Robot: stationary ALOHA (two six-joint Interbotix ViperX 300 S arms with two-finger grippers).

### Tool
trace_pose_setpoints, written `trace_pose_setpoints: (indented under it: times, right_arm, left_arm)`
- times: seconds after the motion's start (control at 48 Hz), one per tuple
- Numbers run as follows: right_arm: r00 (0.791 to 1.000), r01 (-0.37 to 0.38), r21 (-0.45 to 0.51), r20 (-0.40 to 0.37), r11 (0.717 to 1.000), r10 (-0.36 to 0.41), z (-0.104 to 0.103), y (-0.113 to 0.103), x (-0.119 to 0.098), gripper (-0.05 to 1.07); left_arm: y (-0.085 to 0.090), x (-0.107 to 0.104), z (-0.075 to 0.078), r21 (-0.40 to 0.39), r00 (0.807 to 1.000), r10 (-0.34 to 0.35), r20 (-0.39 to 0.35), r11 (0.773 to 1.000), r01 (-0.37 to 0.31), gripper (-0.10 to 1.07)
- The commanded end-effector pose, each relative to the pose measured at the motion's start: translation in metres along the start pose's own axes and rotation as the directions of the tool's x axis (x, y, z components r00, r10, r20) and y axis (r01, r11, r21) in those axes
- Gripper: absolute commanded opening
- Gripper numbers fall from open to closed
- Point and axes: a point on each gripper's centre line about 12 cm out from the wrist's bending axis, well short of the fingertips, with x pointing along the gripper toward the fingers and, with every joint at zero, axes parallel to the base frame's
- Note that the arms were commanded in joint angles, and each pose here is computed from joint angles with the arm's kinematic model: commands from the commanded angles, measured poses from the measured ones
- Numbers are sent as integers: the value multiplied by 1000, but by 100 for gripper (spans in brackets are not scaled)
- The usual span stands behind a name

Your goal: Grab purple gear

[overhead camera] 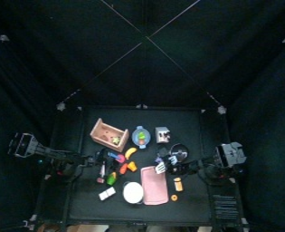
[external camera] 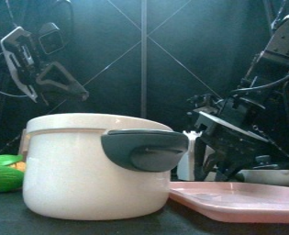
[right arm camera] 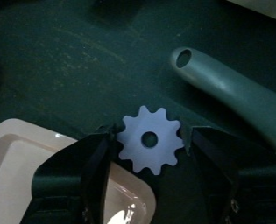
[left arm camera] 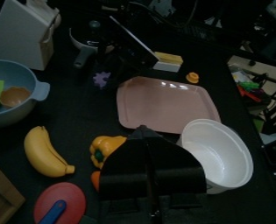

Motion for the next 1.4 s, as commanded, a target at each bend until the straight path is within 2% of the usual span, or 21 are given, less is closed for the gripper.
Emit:
trace_pose_setpoints:
  times: [0.0, 0.229, 0.5, 0.667, 0.917, 1.042, 1.167, 1.375]
  right_arm:
    - [998, -50, 24, 26, 998, 49, 13, 9, -11, 72]
    - [995, -87, 13, 56, 996, 86, 21, 12, -22, 72]
    - [994, -88, -11, 68, 996, 89, 22, 10, -23, 72]
    - [990, -112, -21, 87, 993, 114, 27, 16, -27, 76]
    - [996, -92, 136, 30, 986, 89, 26, 18, -30, 91]
    - [995, -103, 116, 29, 988, 100, 29, 23, -35, 98]
    - [995, -98, 141, 1, 985, 98, 32, 29, -38, 101]
    - [995, -39, 164, -85, 986, 54, 34, 36, -38, 101]
  left_arm:
    - [-2, 2, 5, -3, 1000, -4, 14, 1000, 4, -3]
    - [-1, 2, 4, -3, 1000, -2, 13, 1000, 2, -3]
    - [-1, 1, 4, -3, 1000, -2, 12, 1000, 2, -3]
    - [-1, 1, 2, -2, 1000, -2, 7, 1000, 2, -3]
    - [-1, 1, 2, -2, 1000, -2, 7, 1000, 2, -3]
    - [0, 1, 2, -2, 1000, 0, 7, 1000, 0, -3]
    - [-1, 1, 2, -2, 1000, -2, 7, 1000, 2, -3]
    - [-1, 0, 1, -1, 1000, -1, 6, 1000, 1, -3]
